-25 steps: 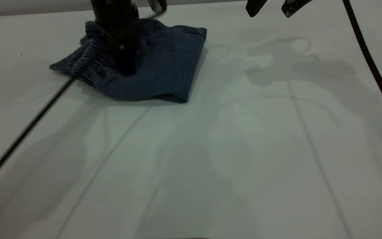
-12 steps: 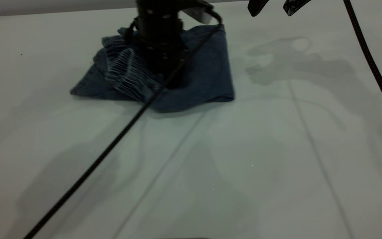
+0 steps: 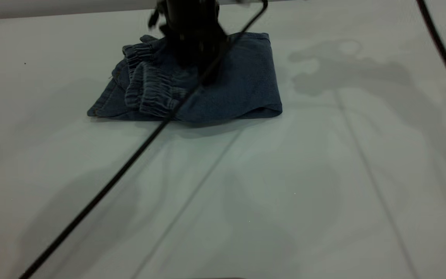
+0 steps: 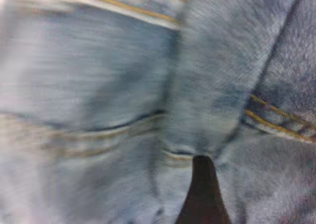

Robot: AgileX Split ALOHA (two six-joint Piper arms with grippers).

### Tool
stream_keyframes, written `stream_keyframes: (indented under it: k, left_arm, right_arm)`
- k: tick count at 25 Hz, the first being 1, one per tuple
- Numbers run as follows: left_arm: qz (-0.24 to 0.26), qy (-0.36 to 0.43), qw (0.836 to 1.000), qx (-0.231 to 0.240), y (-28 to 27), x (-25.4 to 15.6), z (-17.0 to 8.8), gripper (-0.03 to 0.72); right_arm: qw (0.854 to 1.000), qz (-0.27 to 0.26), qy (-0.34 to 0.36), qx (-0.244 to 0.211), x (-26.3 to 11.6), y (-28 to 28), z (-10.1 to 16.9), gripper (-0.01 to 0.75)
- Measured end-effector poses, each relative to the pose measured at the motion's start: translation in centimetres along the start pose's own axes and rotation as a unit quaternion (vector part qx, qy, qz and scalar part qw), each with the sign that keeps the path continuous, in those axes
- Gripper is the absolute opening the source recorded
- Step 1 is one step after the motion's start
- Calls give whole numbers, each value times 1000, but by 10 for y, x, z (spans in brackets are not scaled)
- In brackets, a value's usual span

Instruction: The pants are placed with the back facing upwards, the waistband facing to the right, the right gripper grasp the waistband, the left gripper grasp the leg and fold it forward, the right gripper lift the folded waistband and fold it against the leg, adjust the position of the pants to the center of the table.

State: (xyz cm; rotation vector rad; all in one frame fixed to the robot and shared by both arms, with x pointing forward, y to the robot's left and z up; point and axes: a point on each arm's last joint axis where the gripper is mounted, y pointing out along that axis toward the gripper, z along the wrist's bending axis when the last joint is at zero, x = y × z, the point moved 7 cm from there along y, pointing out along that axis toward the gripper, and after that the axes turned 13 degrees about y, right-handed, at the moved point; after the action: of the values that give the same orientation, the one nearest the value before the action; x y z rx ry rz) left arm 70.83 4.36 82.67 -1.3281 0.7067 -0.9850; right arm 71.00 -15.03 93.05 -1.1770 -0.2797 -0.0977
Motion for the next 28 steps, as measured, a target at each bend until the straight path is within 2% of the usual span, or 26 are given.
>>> stream_keyframes:
  k: [3, 10, 16, 21, 28]
  left_arm:
    - [-20, -9, 999, 44, -37, 5, 16, 494]
    - [-87, -66, 987, 114, -136, 9, 36, 460]
    - [-165, -106, 968, 154, -231, 3, 39, 452]
    - [-232, -140, 945, 181, -308, -13, 34, 451]
    - [-321, -163, 908, 217, -412, -52, 16, 451]
  right_arm:
    - [1000, 8, -6, 1, 7, -25, 10, 593]
    - [998, -54, 14, -42, 22, -84, 16, 582]
    - [990, -140, 23, -24, 14, -175, 47, 580]
    - [974, -227, -1, -9, -19, -269, 76, 580]
    - [961, -276, -17, -15, -101, -336, 85, 580]
